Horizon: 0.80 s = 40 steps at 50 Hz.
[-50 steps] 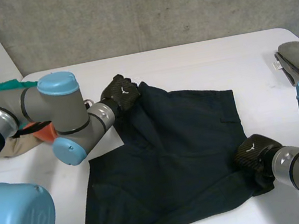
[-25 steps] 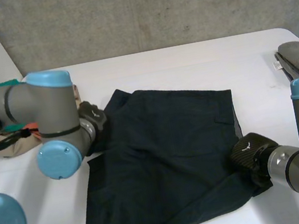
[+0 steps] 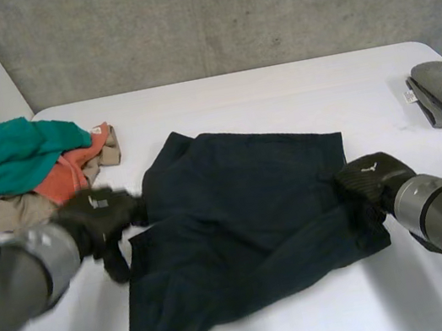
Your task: Fold the laundry.
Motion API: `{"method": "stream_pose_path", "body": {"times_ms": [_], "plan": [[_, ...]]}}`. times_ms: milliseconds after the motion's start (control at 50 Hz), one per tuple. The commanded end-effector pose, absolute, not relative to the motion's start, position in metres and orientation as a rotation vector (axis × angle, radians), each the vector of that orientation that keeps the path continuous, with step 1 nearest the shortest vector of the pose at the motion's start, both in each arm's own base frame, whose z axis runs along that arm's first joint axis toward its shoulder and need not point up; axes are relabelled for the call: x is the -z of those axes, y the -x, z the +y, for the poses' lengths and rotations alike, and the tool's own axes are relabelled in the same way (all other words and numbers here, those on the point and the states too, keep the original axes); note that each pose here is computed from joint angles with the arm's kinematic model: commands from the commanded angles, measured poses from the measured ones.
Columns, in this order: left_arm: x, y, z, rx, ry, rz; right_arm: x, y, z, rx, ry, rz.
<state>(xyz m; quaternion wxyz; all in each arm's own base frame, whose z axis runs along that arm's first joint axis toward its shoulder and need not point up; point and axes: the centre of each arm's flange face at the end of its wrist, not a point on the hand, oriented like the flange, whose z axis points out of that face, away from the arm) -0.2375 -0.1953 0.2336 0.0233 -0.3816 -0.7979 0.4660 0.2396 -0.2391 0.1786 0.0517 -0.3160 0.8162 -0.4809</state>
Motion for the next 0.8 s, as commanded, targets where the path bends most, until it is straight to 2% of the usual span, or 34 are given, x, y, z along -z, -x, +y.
{"method": "stream_pose_path", "body": {"times_ms": [20,160,300,380,420,480,560,600,680,800], "plan": [[-0.205,0.235,-0.155,-1.297,1.271,-2.471,-0.180,-0.231,-0.249,1.493,0.807,2.537],[-0.179,0.249,-0.162,-1.198,1.305,-2.483,-0.178,-0.230,-0.245,1.476,0.821,2.560],[-0.175,0.262,-0.157,-1.162,1.281,-2.481,-0.182,-0.226,-0.235,1.455,0.875,2.571],[-0.175,0.258,-0.160,-1.192,1.252,-2.526,-0.184,-0.224,-0.217,1.367,1.130,2.559],[-0.171,0.254,-0.155,-1.155,1.292,-2.554,-0.183,-0.217,-0.201,1.245,1.397,2.528],[-0.164,0.244,-0.133,-0.977,1.480,-2.568,-0.179,-0.203,-0.176,0.985,1.762,2.441],[-0.163,0.237,-0.115,-0.809,1.700,-2.522,-0.179,-0.195,-0.165,0.830,1.984,2.327],[-0.164,0.238,-0.114,-0.815,1.742,-2.497,-0.180,-0.198,-0.170,0.886,1.957,2.350],[-0.173,0.253,-0.136,-1.030,1.705,-2.479,-0.180,-0.203,-0.201,1.074,1.764,2.462],[-0.205,0.278,-0.203,-1.508,1.519,-2.499,-0.180,-0.216,-0.250,1.342,1.460,2.523]]}}
